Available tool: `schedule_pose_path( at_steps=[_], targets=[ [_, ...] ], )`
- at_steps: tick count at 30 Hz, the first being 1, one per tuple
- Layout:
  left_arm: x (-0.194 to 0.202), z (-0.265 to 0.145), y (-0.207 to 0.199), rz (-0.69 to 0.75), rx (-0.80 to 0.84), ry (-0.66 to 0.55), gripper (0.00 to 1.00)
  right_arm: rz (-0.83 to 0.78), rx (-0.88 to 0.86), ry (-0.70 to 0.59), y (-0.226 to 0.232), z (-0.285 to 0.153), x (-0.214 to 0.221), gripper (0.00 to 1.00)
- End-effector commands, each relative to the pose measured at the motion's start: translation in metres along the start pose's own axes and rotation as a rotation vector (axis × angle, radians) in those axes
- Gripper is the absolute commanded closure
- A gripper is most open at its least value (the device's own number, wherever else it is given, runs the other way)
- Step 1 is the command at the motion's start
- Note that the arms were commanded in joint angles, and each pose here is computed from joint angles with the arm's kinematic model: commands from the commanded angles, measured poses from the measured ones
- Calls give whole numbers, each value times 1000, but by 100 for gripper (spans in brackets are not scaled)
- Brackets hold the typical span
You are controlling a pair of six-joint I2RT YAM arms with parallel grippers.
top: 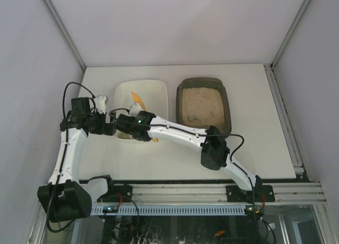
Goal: Clean the litter box
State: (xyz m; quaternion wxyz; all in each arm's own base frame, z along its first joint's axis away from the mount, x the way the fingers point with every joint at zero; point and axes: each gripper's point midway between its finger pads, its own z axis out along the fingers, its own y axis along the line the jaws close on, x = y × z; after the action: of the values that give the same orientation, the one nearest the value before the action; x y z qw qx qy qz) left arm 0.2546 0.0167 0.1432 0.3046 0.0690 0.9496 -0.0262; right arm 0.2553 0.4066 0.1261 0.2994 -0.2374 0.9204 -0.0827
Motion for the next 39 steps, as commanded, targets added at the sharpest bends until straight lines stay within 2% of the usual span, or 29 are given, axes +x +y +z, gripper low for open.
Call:
schedule_pose_path(
  at_steps=[1, 7, 11, 15, 18, 20, 22, 26, 29, 32, 35, 39],
  targets=[
    [4, -1, 6, 6, -24, -25, 0, -70, 165, -29, -49, -19, -1, 100],
    [5, -2, 4, 2, -21, -30, 0, 8, 116, -46, -58, -31, -3, 100],
    [-10, -13, 2, -20, -16, -74, 0, 99, -31, -102, -67, -64, -11, 100],
    [-33, -20, -21, -75, 103, -116, 0, 208, -233, -35, -95, -90, 16, 100],
    [-52, -18, -51, -68, 202, -80, 0, 290, -351, 80, -121, -91, 56, 100],
    [-73, -17, -69, -70, 195, -86, 0, 369, -431, 146, -138, -96, 75, 100],
    [-102, -20, -85, -126, 165, -136, 0, 465, -472, 236, -155, -94, 92, 100],
    [-151, -30, -130, -254, 283, -248, 0, 578, -506, 500, -171, -87, 125, 100],
    [-181, -33, -159, -306, 347, -280, 0, 632, -562, 640, -166, -80, 132, 100],
    [-199, -24, -178, -343, 385, -258, 0, 707, -653, 755, -157, -71, 126, 100],
    [-205, -3, -188, -379, 402, -202, 0, 797, -703, 851, -157, -64, 122, 100],
    [-205, 13, -193, -381, 402, -172, 0, 857, -728, 910, -156, -54, 118, 100]
  ],
)
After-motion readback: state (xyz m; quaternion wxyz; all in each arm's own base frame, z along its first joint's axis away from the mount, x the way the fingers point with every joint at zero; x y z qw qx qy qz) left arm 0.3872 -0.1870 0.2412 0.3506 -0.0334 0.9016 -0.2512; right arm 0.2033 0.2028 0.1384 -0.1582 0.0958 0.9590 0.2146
